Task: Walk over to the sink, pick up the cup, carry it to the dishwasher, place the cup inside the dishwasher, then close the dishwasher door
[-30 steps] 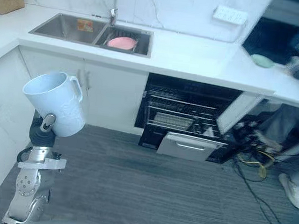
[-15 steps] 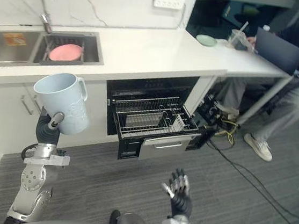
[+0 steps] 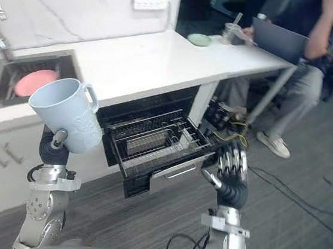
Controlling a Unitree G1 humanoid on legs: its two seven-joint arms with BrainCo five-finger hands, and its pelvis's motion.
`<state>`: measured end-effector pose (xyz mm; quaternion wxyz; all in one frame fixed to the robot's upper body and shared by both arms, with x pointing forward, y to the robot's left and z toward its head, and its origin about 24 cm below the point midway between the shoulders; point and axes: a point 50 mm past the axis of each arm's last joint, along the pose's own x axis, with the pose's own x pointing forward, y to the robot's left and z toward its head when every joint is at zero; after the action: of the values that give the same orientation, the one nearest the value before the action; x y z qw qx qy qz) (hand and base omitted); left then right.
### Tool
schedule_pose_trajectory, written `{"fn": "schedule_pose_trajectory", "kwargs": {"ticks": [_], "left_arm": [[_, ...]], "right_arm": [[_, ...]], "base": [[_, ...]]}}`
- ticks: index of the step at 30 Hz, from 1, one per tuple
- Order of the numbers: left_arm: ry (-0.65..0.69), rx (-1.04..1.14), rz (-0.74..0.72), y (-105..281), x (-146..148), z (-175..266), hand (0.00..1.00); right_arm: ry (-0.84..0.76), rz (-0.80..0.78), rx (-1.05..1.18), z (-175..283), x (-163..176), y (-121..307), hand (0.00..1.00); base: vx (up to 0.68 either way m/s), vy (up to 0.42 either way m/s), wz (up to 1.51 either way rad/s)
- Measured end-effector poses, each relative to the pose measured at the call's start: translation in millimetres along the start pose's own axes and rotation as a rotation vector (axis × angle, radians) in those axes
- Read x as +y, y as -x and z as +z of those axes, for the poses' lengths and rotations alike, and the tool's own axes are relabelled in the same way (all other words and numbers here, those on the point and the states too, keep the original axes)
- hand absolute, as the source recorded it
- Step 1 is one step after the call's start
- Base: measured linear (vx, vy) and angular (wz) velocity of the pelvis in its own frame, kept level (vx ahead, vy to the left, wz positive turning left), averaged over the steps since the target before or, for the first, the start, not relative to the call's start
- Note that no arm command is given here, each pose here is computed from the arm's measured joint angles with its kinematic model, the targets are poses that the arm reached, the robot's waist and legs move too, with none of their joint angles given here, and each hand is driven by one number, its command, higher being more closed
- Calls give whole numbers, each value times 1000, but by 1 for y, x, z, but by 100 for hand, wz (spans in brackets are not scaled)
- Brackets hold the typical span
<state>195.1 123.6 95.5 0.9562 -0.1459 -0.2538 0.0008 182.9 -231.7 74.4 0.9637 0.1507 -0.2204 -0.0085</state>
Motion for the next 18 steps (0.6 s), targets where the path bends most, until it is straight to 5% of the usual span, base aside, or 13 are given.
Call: {"fn": "schedule_pose_trajectory", "kwargs": {"ticks": [12,18], "left_arm": [[-107,0,-83,-17,-4,-10,100],[-226,32,6,-24,4,-17,100]], "right_arm": [[-59,42,12,-2,22,-9,0],[-140,90,22,-8,33,-22,0]], "base": [[198,259,-39],[-41,112,-63]]}}
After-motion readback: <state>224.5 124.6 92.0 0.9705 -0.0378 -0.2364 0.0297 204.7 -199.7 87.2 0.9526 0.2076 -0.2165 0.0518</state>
